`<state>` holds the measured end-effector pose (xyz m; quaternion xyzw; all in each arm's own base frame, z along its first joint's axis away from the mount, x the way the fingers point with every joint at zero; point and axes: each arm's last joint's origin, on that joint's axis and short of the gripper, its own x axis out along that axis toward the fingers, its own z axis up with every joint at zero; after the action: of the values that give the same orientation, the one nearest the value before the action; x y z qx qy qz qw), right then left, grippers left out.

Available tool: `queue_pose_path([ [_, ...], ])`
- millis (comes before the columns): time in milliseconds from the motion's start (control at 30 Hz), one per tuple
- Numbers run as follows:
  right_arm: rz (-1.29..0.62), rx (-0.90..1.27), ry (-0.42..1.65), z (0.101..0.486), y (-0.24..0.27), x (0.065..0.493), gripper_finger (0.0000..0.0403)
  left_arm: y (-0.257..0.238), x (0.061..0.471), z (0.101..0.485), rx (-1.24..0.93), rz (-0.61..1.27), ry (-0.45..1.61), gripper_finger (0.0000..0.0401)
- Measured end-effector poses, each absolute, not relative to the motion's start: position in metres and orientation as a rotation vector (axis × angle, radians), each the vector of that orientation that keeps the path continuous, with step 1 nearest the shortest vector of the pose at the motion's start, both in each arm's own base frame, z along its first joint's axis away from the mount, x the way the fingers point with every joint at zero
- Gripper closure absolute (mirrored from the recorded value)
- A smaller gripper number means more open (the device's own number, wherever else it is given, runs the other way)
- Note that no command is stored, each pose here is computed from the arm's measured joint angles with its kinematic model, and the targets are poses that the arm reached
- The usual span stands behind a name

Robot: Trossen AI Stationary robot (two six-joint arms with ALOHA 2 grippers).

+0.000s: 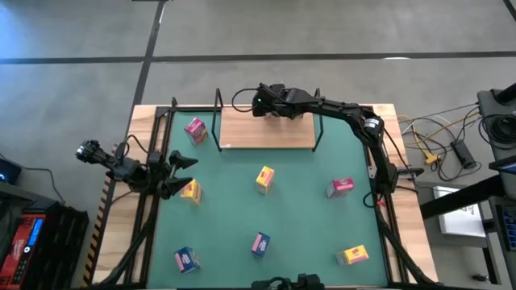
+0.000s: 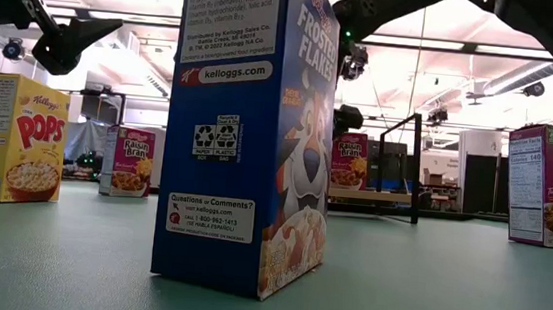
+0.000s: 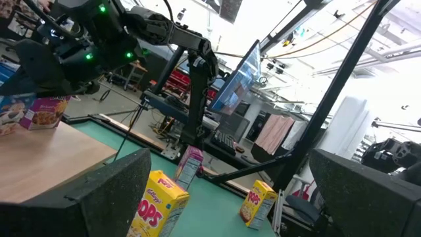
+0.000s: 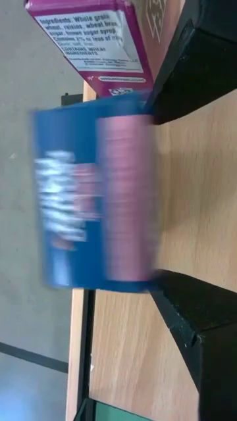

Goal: Stack cereal on shelf
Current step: Put the top blue cereal box on the shelf, then put the right pink cereal box on the shelf aligned with the other pink cereal box

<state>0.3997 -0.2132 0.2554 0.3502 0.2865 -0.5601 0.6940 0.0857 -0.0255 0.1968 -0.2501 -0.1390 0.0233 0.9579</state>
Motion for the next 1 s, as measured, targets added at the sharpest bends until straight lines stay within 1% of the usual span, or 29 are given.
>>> queue_pose_path([
  [300, -1.252, 0.792, 0.637, 0.262, -0.211, 0.400, 0.0033, -0.025, 0.086, 0.197, -0.507, 0.048, -0.282, 0.0003],
  [500, -1.232, 0.797, 0.699, 0.270, -0.201, 0.400, 0.0032, -0.026, 0.086, 0.197, -0.507, 0.047, -0.282, 0.0003],
  [767, -1.271, 0.848, 0.809, 0.285, -0.183, 0.392, 0.0034, -0.026, 0.086, 0.197, -0.507, 0.048, -0.282, 0.0003],
  [867, -1.208, 0.909, 0.883, 0.291, -0.178, 0.387, 0.0051, -0.026, 0.086, 0.197, -0.507, 0.048, -0.282, 0.0003],
  [933, -1.165, 0.909, 0.931, 0.294, -0.179, 0.382, 0.0074, -0.025, 0.086, 0.197, -0.507, 0.047, -0.282, 0.0003],
  [1000, -1.140, 0.913, 0.977, 0.296, -0.180, 0.375, 0.0107, -0.026, 0.086, 0.197, -0.507, 0.047, -0.282, 0.0003],
])
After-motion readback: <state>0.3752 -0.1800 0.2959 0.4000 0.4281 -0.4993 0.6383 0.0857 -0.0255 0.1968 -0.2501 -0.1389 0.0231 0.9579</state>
